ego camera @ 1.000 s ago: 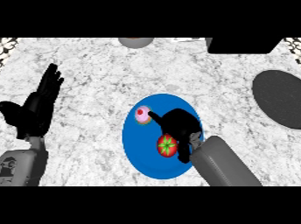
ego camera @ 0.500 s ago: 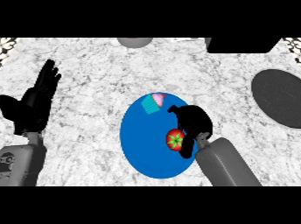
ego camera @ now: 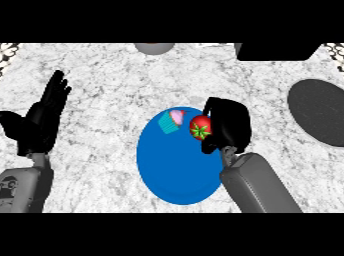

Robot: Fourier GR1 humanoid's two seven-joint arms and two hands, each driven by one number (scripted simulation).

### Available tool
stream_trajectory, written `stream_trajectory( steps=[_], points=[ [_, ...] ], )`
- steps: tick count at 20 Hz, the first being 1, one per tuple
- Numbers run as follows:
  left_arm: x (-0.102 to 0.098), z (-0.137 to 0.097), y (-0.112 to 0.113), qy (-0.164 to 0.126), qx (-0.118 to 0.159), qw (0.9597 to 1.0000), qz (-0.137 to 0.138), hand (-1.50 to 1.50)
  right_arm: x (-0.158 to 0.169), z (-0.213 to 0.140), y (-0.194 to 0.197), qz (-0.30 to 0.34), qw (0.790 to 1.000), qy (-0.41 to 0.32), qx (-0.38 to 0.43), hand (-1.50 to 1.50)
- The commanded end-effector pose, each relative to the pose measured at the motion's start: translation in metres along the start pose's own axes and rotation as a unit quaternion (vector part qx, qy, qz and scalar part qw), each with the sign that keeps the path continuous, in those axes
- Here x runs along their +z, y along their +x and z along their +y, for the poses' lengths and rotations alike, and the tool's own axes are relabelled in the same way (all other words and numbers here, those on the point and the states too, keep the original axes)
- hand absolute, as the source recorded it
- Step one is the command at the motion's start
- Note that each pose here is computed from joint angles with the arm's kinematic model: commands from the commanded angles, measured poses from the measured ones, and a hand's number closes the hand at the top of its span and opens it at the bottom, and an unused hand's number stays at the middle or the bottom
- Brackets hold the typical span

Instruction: Pick the tomato from the plate and place it in the pan

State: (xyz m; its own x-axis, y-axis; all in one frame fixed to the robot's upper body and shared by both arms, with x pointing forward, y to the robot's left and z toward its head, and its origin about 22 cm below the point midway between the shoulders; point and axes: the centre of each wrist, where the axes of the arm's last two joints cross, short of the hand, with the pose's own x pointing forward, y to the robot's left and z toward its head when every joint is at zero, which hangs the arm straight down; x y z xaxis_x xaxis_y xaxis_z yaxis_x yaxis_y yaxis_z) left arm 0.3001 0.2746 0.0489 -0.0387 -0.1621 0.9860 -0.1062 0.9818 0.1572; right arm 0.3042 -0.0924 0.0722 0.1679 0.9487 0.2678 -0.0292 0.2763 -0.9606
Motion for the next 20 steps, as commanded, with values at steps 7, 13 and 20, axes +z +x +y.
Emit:
stream_trajectory(
  steps=[7, 13, 20],
  points=[
    [0.008, 0.003, -0.012, -0.011, 0.001, 0.9999, 0.007, 0.00, -0.005, -0.079, -0.037, 0.050, 0.979, -0.180, -0.080, 1.50],
    [0.008, 0.001, 0.007, -0.005, 0.001, 1.0000, 0.001, 0.00, -0.016, -0.112, -0.086, 0.075, 0.952, -0.220, -0.200, 1.50],
    [0.004, -0.008, -0.009, 0.003, 0.002, 1.0000, -0.005, 0.00, -0.062, -0.135, -0.190, 0.123, 0.947, -0.247, -0.162, 1.50]
  ],
)
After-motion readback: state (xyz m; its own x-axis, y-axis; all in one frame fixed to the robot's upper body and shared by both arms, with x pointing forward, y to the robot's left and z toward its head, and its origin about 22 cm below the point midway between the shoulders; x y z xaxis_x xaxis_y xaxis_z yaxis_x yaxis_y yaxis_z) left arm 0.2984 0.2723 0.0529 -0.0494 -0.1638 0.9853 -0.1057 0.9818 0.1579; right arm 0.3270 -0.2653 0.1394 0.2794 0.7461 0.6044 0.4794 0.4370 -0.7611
